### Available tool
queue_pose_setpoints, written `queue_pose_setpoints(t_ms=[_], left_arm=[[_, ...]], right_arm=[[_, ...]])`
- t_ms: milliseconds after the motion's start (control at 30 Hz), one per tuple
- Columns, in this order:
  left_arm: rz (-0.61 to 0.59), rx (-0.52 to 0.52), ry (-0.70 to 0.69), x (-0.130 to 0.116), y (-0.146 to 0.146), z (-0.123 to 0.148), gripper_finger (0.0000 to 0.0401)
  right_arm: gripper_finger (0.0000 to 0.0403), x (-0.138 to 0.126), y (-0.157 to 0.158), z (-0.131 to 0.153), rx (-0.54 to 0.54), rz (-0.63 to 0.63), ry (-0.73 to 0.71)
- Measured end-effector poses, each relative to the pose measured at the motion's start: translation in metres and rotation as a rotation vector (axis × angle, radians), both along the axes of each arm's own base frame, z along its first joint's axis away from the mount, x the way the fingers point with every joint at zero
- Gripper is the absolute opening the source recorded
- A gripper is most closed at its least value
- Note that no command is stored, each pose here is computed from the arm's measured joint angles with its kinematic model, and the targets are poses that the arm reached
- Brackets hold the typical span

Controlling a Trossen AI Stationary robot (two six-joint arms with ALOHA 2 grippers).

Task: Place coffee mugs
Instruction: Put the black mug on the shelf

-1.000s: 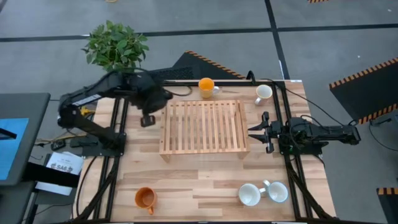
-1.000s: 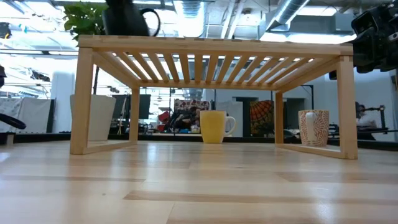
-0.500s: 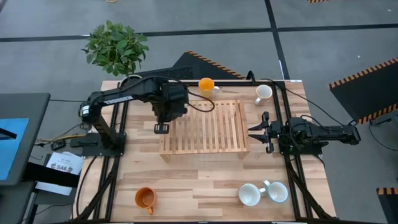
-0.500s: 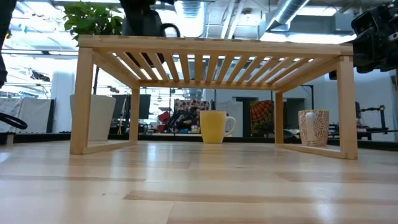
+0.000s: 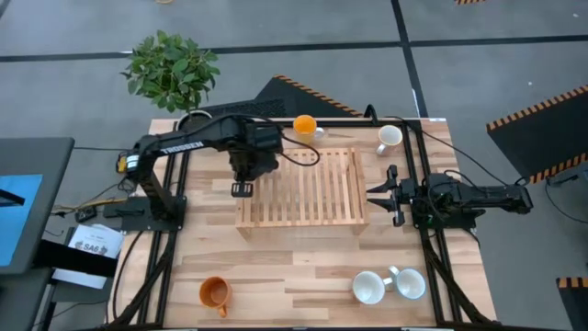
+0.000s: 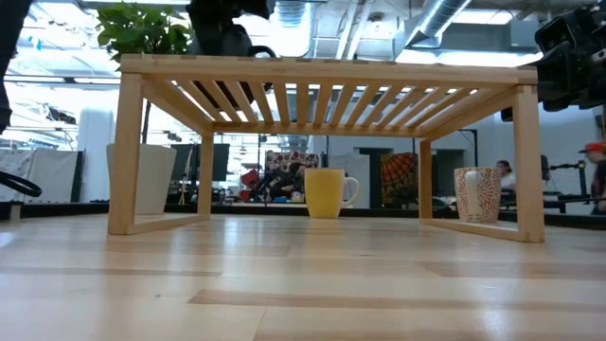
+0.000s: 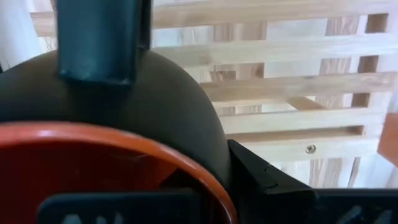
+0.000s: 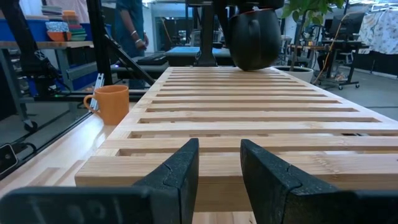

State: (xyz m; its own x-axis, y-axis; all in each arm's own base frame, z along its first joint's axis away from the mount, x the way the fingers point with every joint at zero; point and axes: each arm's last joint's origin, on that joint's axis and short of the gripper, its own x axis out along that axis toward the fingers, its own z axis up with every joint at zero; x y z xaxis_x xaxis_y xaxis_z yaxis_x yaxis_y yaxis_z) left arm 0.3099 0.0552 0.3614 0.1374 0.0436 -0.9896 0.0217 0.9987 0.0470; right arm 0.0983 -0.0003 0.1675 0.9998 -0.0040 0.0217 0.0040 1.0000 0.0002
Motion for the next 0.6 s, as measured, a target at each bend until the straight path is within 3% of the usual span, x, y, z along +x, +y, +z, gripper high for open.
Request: queue_pose_setpoints(t_ms=[233, 600], left_arm=[[-0.003, 0.016, -0.02, 0.0, 0.0, 0.006, 0.0099], [0.003, 0.032, -0.215, -0.006, -0.001, 0.054, 0.0159]], right_arm=[[0.0146, 0.0, 0.0, 0.0, 0.0, 0.0, 0.0], [0.0146, 0.0, 0.0, 0.0, 0.0, 0.0, 0.0]])
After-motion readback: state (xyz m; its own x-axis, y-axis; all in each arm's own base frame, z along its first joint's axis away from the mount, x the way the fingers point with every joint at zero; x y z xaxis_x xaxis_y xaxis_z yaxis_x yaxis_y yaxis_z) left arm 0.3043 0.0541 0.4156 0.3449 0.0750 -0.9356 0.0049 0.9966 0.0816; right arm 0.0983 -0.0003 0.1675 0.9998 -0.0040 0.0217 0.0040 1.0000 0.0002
